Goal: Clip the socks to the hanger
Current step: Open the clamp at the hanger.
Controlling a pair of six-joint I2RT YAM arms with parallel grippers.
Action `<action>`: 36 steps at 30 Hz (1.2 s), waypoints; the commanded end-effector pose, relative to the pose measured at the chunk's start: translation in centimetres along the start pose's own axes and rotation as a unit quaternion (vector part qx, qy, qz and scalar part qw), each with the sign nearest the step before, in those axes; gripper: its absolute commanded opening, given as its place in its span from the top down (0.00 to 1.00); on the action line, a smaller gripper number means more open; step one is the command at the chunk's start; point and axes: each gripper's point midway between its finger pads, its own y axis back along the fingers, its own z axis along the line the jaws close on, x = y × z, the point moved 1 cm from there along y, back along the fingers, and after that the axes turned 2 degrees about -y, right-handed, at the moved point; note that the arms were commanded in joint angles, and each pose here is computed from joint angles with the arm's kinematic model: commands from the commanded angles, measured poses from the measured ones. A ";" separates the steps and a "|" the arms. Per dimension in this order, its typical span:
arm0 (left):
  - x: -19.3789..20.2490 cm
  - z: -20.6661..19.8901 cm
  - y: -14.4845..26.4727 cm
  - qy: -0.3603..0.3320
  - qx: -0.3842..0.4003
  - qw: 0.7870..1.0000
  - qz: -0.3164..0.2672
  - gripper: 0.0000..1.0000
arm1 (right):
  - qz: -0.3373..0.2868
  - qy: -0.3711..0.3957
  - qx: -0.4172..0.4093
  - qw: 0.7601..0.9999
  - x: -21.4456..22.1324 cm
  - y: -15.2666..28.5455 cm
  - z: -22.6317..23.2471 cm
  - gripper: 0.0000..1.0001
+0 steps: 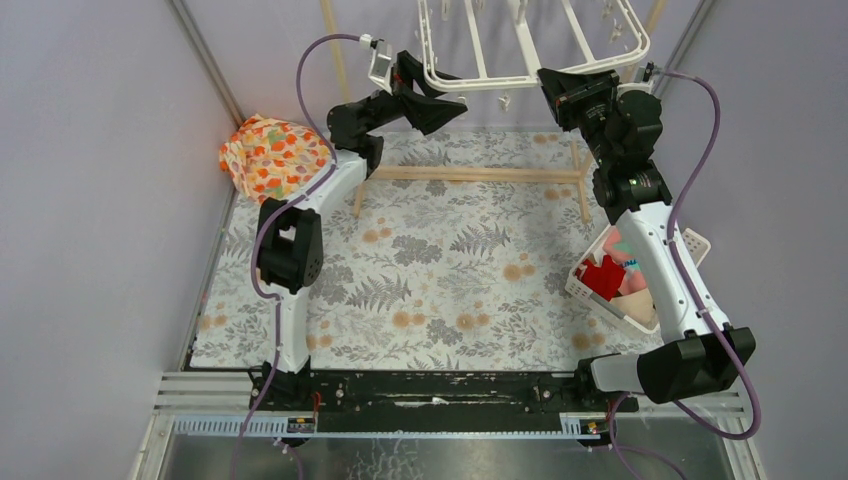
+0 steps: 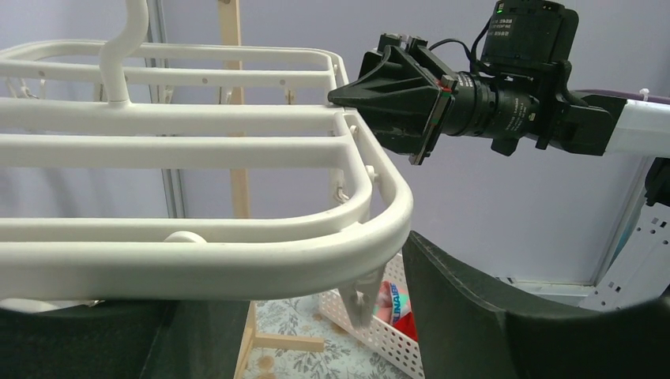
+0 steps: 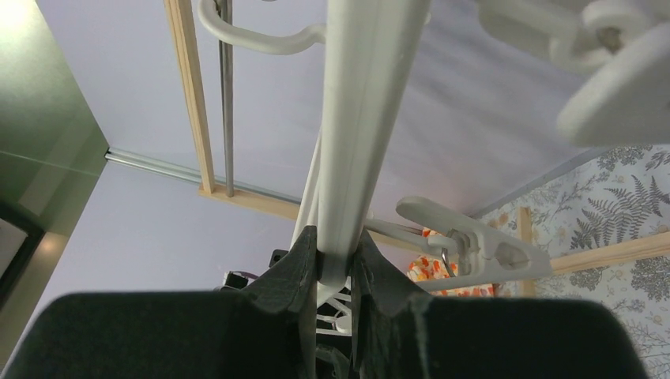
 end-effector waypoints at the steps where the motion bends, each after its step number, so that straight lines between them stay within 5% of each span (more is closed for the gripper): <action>1: -2.4 -0.9 -0.8 -0.033 0.016 0.999 -0.023 0.29 | -0.007 0.016 -0.092 0.996 -0.7 2.0 5.5 1.00; 20: -1.8 -0.8 -0.9 -0.016 0.034 0.999 -0.026 0.27 | -0.003 0.013 -0.091 0.996 -0.5 2.0 5.2 1.00; 36: -2.4 -1.1 -1.2 -0.017 0.039 0.999 -0.030 0.44 | -0.001 0.013 -0.091 0.996 -0.3 2.1 5.0 1.00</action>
